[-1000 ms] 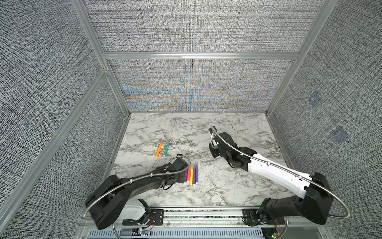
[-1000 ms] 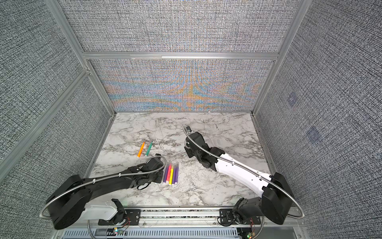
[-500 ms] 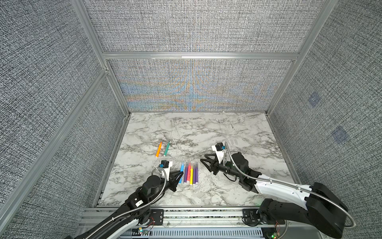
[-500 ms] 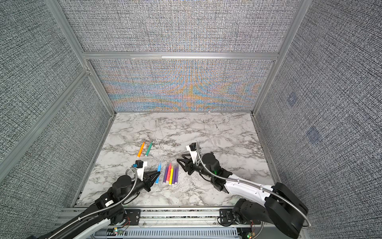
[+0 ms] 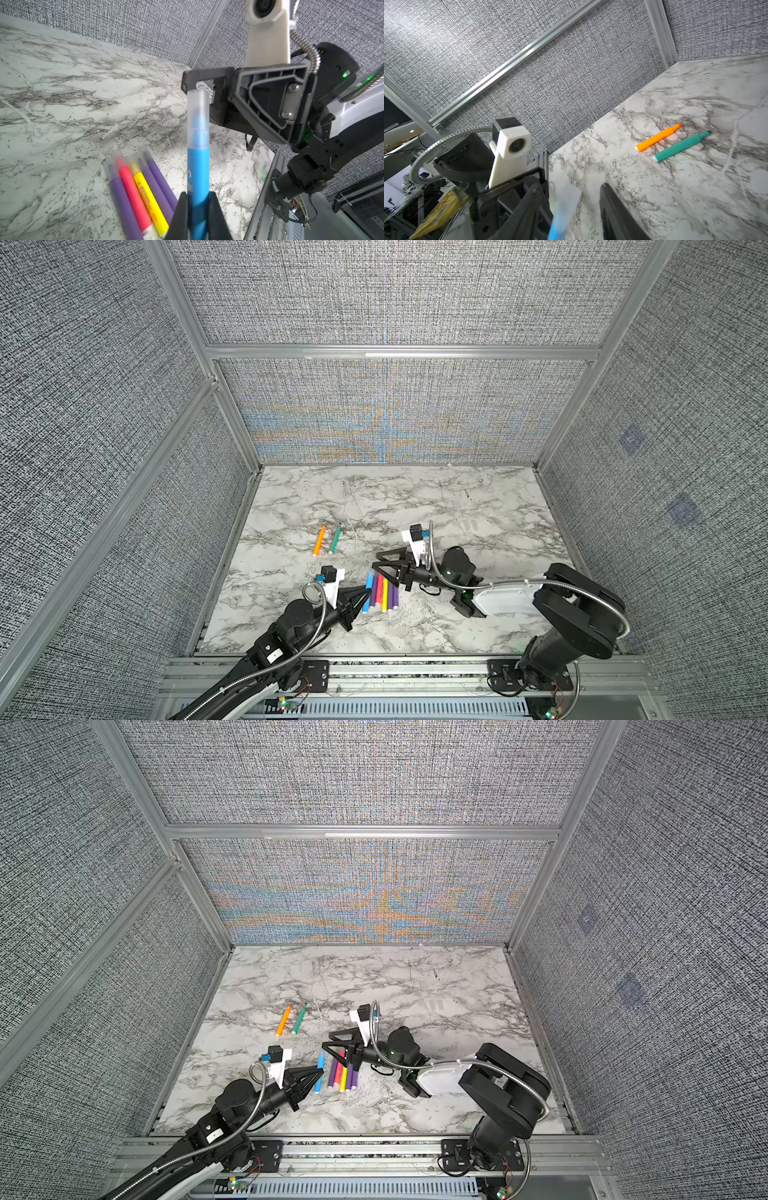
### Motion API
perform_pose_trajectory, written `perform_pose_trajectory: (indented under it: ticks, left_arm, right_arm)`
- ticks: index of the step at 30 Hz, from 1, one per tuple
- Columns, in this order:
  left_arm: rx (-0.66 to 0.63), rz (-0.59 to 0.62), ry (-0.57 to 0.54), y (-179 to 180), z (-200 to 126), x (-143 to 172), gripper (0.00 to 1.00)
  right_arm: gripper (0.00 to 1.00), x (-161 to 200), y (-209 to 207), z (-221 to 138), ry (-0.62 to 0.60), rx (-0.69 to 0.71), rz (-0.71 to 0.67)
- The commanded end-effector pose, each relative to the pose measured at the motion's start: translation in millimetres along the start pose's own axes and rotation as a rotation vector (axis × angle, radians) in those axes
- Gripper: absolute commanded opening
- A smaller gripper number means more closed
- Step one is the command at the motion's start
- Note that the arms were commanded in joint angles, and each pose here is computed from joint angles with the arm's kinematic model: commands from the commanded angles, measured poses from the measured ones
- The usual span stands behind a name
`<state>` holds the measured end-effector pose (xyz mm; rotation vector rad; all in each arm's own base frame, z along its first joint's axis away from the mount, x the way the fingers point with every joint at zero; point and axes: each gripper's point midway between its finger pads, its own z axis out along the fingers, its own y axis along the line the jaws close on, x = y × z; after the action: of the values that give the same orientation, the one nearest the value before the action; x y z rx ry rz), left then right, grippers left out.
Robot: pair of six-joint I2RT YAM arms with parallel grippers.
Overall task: Remove pen caps from pens
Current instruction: Open the pen cap on the pen.
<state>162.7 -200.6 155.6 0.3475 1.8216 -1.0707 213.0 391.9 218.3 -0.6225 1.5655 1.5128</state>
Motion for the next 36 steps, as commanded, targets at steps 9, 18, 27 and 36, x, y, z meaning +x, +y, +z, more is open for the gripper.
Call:
perform_pose_trajectory:
  ticks: [9, 18, 27, 36]
  left_arm:
    - [0.060, 0.015, -0.054, -13.6, 1.2, -15.1, 0.07]
    - [0.061, 0.011, -0.081, -13.9, -3.5, -18.9, 0.06]
    - [0.022, 0.004, -0.105, -8.1, -4.1, -24.3, 0.06]
    - [0.049, 0.052, -0.122, -13.1, -5.1, -26.9, 0.33]
  right_arm:
    - [0.48, -4.6, 11.2, 19.3, 0.009, -0.027, -0.051]
    - [0.43, 3.1, 4.2, 22.4, 0.045, 0.026, -0.065]
    - [0.08, 7.9, 13.8, 24.2, 0.064, -0.001, -0.068]
    - [0.00, 6.6, 20.2, 25.1, 0.064, 0.001, -0.090]
